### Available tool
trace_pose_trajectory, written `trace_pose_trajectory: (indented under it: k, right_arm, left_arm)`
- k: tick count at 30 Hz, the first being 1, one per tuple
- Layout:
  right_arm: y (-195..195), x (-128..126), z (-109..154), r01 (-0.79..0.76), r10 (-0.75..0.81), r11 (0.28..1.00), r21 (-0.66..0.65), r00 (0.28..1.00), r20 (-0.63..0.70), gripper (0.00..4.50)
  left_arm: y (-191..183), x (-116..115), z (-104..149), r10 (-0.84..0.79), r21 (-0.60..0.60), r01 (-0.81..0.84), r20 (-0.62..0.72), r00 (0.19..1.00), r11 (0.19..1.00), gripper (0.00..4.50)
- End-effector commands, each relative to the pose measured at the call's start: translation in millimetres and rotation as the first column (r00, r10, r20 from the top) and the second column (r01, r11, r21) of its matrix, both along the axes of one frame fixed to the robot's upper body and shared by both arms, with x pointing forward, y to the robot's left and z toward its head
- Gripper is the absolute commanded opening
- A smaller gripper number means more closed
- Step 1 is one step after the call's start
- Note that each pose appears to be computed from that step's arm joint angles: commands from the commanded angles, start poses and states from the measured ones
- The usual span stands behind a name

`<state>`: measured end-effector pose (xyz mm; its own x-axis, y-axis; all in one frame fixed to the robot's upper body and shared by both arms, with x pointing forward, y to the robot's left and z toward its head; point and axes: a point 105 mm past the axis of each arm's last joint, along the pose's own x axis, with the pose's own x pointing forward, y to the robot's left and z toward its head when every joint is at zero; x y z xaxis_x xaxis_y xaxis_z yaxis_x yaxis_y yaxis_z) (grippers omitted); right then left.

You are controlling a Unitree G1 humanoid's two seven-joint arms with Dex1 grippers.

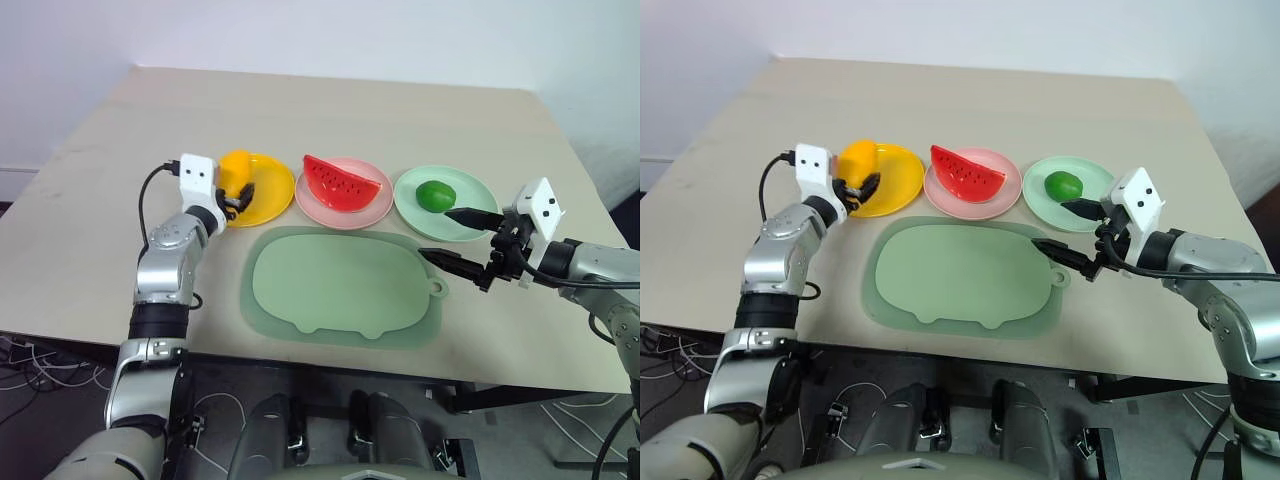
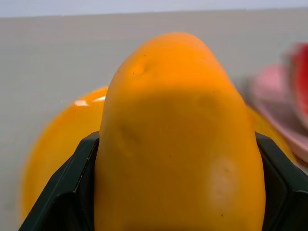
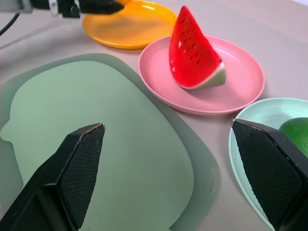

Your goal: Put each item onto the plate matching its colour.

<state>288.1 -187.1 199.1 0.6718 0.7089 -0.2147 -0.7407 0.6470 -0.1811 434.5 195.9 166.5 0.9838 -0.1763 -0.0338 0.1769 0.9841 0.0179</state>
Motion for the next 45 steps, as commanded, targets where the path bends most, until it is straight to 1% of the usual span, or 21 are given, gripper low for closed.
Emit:
trace_pose_trajectory:
  k: [1,4,6,8,9,11,13,17,21,23,27,29,32,33,35,37,38,39,42,45]
  right_arm:
    - [1.8,0.0,10.8,-0.009,0.009,1.0,-0.007,0.999,0.051,4.5]
    - [2.3,1.2,11.9,-0.011,0.011,1.0,-0.009,0.998,0.055,4.5]
    - [2.5,1.9,13.1,-0.011,0.012,1.0,-0.009,0.998,0.059,4.5]
    - [3.0,1.9,12.9,-0.013,0.013,1.0,-0.011,0.998,0.059,4.5]
    - [3.2,1.7,12.7,-0.014,0.014,1.0,-0.01,0.998,0.058,4.5]
    - [3.3,1.1,11.7,-0.015,0.016,1.0,-0.012,0.998,0.056,4.5]
    - [3.2,0.8,10.9,-0.016,0.016,1.0,-0.012,0.998,0.054,4.5]
    - [3.1,0.2,8.4,-0.013,0.013,1.0,-0.011,0.999,0.049,4.5]
    - [1.6,-1.3,6.6,-0.006,0.006,1.0,-0.008,0.999,0.048,4.5]
    - [0.8,-2.1,6.4,-0.002,0.003,1.0,-0.005,0.999,0.052,4.5]
    - [-0.6,-3.5,8.4,0.006,-0.006,1.0,0.009,0.998,0.07,4.5]
    - [-2.3,-4.0,10.0,0.013,-0.015,0.999,0.03,0.997,0.082,4.5]
    - [-0.8,-6.3,10.9,0.007,-0.012,0.998,0.064,0.996,0.089,4.5]
    - [0.6,-7.2,10.7,0.003,-0.009,0.998,0.069,0.996,0.089,4.5]
    - [2.8,-8.5,7.0,-0.002,-0.004,0.998,0.063,0.996,0.09,4.5]
    - [5.2,-9.4,3.9,-0.004,-0.001,0.998,0.057,0.996,0.092,4.5]
    - [6.9,-10.3,2.6,-0.01,0.004,0.997,0.074,0.997,0.082,4.5]
    - [9.4,-11.1,2.1,-0.018,0.012,0.996,0.089,0.997,0.077,4.5]
    - [15.0,-10.8,1.6,-0.036,0.028,0.994,0.101,0.997,0.078,4.5]
    - [20.5,-7.7,2.5,-0.045,0.037,0.993,0.105,0.996,0.079,4.5]
  left_arm:
    - [-2.7,12.6,9.2,0.005,-0.014,-0.006,-0.014,1.0,1.0,3.34]
    - [-9.7,19.4,2.5,-0.023,0.005,0.023,-0.056,0.998,1.0,3.34]
    - [-18.7,20.8,-7.8,-0.071,0.046,0.076,-0.098,0.993,0.996,3.34]
    - [-23.9,20.7,-17.8,-0.109,0.033,0.115,-0.15,0.983,0.993,3.34]
    - [-24.8,20.9,-18.6,-0.119,0.033,0.125,-0.149,0.982,0.992,3.34]
    - [-26.0,20.8,-19.2,-0.138,0.02,0.143,-0.152,0.979,0.99,4.06]
    - [-24.5,20.4,-20.1,-0.14,0.027,0.146,-0.153,0.978,0.989,4.47]
    - [-18.3,17.6,-22.7,-0.134,0.042,0.142,-0.154,0.979,0.989,4.47]
    - [-6.0,10.9,-11.9,-0.14,0.046,0.145,-0.105,0.985,0.988,4.47]
    - [0.2,4.5,-1.2,-0.153,0.06,0.156,-0.056,0.987,0.986,4.47]
    - [7.8,-18.9,19.2,-0.244,0.054,0.243,0.023,0.969,0.969,4.47]
    - [14.1,-35.0,28.8,-0.289,0.067,0.285,0.073,0.955,0.956,4.47]
    - [23.2,-56.0,35.3,-0.347,0.052,0.343,0.12,0.93,0.938,4.47]
    - [25.3,-62.4,35.9,-0.37,0.047,0.367,0.133,0.919,0.929,4.47]
    - [30.9,-72.6,26.8,-0.396,0.076,0.389,0.101,0.913,0.918,4.47]
    - [36.8,-77.7,19.6,-0.397,0.102,0.389,0.086,0.914,0.916,4.47]
    - [40.4,-79.5,15.9,-0.39,0.099,0.382,0.087,0.916,0.919,4.47]
    - [41.6,-83.1,12.7,-0.4,0.122,0.388,0.097,0.911,0.914,4.47]
    - [40.8,-93.9,11.8,-0.443,0.127,0.427,0.15,0.884,0.895,4.47]
    - [40.6,-100.3,7.1,-0.478,0.179,0.451,0.156,0.865,0.874,4.47]
